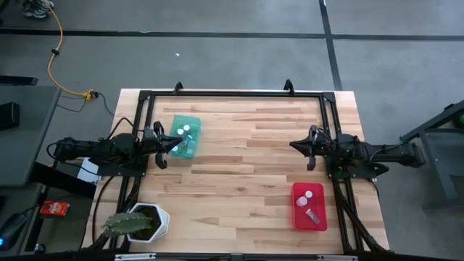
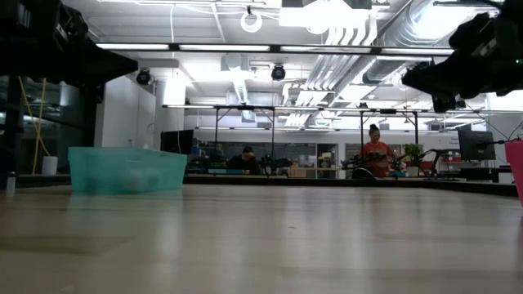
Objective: Pick and place medicine bottles into bin by pill shape (circle, oval)
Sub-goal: Return to Home Position
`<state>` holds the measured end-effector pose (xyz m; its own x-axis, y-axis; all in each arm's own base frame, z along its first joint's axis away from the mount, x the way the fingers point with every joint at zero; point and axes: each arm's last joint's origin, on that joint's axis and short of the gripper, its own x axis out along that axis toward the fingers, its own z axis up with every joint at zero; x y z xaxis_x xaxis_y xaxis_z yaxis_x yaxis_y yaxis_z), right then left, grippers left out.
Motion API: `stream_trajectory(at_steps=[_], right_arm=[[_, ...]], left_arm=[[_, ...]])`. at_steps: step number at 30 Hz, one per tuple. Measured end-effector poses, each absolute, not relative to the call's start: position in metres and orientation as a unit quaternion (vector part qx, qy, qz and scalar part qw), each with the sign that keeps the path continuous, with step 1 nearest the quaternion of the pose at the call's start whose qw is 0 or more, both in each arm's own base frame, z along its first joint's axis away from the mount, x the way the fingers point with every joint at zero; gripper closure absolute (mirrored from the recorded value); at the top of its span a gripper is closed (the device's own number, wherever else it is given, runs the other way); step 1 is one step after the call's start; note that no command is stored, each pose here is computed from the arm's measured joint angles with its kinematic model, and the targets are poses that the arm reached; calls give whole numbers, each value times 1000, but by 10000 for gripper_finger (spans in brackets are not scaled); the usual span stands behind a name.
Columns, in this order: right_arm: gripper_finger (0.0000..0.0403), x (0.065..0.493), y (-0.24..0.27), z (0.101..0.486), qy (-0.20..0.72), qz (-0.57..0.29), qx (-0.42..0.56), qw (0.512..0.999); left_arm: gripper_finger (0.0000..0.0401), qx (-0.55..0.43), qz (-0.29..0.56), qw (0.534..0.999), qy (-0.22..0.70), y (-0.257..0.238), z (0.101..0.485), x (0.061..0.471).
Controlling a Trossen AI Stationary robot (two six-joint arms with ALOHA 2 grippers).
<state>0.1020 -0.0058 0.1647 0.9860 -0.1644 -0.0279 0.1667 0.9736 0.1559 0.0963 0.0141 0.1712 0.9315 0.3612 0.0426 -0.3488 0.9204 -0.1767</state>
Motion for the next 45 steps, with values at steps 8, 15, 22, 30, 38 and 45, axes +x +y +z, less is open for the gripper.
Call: stream_trajectory(at_steps=[8, 15, 22, 30, 38, 45], right_arm=[[402, 101, -6, 166, 4, -89, 36, 995], [402, 102, -6, 165, 9, -89, 42, 995], [402, 102, -6, 165, 5, -89, 85, 992], [402, 102, -6, 165, 5, -89, 90, 992], [402, 102, -6, 164, 5, -89, 90, 992], [402, 102, -5, 164, 5, -87, 90, 992]], left_arm=[[400, -83, 181, 979, -37, 14, 171, 96], [400, -83, 181, 979, -37, 14, 171, 96], [400, -83, 181, 979, -37, 14, 171, 96], [400, -83, 182, 979, -37, 14, 171, 96], [400, -83, 181, 979, -37, 14, 171, 96], [400, -83, 182, 979, -37, 14, 171, 96]])
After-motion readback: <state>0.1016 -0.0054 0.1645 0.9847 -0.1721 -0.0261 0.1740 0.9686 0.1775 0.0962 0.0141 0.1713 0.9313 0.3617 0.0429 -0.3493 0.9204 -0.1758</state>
